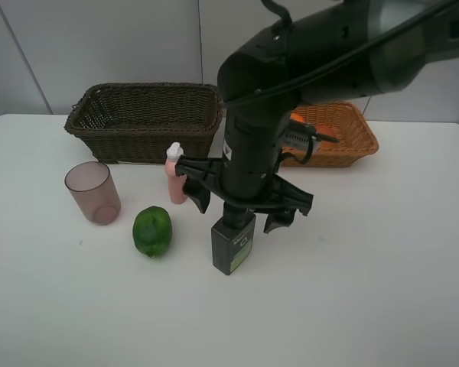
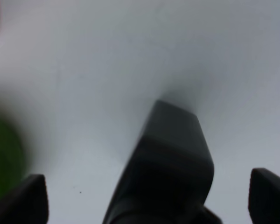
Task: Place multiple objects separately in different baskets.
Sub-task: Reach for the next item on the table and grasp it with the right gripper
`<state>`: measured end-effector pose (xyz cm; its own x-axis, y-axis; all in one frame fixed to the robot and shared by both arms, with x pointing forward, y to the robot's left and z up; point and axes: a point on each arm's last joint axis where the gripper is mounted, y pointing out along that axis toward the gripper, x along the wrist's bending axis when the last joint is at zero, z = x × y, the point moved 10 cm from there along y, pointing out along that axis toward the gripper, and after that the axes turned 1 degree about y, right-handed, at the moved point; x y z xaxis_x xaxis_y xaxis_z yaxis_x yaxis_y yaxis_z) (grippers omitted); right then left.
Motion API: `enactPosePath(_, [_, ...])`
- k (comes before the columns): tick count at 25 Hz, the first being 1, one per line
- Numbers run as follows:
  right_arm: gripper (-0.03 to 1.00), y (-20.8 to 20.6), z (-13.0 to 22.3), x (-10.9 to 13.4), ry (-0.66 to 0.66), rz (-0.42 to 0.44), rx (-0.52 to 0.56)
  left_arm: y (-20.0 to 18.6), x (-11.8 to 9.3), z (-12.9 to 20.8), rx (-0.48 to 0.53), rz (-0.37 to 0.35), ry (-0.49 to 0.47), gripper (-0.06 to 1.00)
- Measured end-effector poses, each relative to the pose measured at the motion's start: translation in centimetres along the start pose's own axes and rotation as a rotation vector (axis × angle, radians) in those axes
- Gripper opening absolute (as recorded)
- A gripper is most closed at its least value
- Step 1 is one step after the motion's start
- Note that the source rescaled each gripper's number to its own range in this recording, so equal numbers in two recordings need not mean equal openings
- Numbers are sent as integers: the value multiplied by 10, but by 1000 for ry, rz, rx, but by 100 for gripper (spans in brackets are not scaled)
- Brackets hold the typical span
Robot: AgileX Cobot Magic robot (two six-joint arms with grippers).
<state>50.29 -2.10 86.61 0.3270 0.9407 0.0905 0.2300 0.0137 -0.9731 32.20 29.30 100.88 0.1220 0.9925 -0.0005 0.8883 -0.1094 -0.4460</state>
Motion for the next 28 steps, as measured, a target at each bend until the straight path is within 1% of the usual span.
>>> enactPosePath(9, [88,14,3,0,-5,21,10,0,0,0,0,0,0,100])
enactPosePath(10, [88,15,3,0,-6,24,11,0,0,0,0,0,0,100])
enactPosePath(12, [83,16,3,0,-6,23,11,0,0,0,0,0,0,100])
enactPosePath(14, [74,16,3,1,-6,19,10,0,0,0,0,0,0,100])
enactPosePath(16, [63,16,3,1,-6,19,10,0,0,0,0,0,0,100])
enactPosePath(17, [56,17,3,1,-7,20,10,0,0,0,0,0,0,100])
enactPosePath(20, [29,19,5,0,-5,25,16,0,0,0,0,0,0,100])
enactPosePath(22, [4,21,5,0,-5,29,17,0,0,0,0,0,0,100])
enactPosePath(23, [0,21,5,0,-5,30,18,0,0,0,0,0,0,100])
enactPosePath(28, [1,21,6,0,-4,33,20,0,0,0,0,0,0,100])
